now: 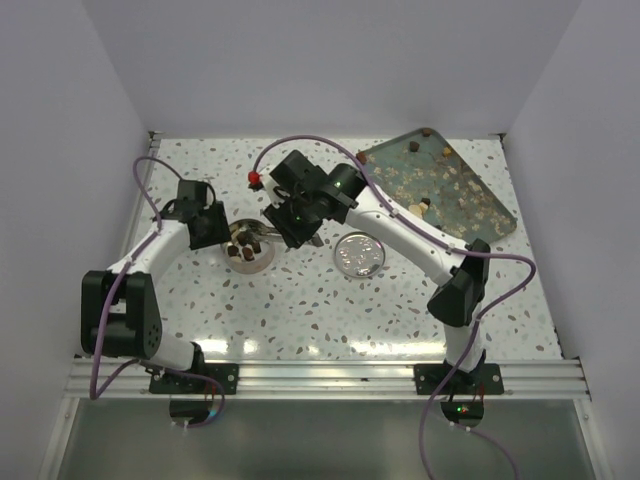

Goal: Pack the chocolate

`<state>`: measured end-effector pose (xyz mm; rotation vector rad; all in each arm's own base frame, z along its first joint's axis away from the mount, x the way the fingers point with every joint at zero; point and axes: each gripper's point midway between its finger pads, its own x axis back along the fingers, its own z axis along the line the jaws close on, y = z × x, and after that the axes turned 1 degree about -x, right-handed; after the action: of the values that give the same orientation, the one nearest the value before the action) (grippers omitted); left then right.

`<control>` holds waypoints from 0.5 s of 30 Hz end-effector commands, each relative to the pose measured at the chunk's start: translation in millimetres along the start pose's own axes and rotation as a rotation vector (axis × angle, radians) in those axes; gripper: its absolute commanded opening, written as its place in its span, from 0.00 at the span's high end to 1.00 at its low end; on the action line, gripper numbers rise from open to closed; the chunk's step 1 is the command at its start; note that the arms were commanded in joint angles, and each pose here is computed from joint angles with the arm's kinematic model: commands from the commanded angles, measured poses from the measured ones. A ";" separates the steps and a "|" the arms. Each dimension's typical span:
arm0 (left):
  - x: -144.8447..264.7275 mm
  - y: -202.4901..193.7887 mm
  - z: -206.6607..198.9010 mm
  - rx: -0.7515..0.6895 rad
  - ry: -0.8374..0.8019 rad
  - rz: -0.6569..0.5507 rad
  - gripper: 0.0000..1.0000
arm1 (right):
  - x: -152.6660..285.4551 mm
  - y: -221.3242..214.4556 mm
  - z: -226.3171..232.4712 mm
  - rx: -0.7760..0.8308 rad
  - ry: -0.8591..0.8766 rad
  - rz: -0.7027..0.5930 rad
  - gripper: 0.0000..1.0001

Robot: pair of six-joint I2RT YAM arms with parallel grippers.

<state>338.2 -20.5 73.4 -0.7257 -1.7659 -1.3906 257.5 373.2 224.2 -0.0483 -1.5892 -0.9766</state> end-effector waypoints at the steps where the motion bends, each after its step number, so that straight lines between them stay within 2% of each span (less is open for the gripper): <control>1: 2.5 5.7 -4.8 0.020 -0.034 -0.038 0.39 | 7.3 13.1 -6.7 0.019 -0.031 -0.036 0.63; 8: -2.5 4.7 -7.8 0.025 -0.051 -0.043 0.41 | 5.2 15.7 -8.6 0.015 -0.039 -0.041 0.60; 15: -12.0 6.2 -19.2 0.033 -0.104 -0.033 0.58 | 13.2 20.5 -27.6 -0.010 -0.121 -0.061 0.62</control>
<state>339.8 -30.5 64.6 -0.7660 -1.8143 -1.3670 271.7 370.0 219.7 -0.0857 -1.6489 -0.9809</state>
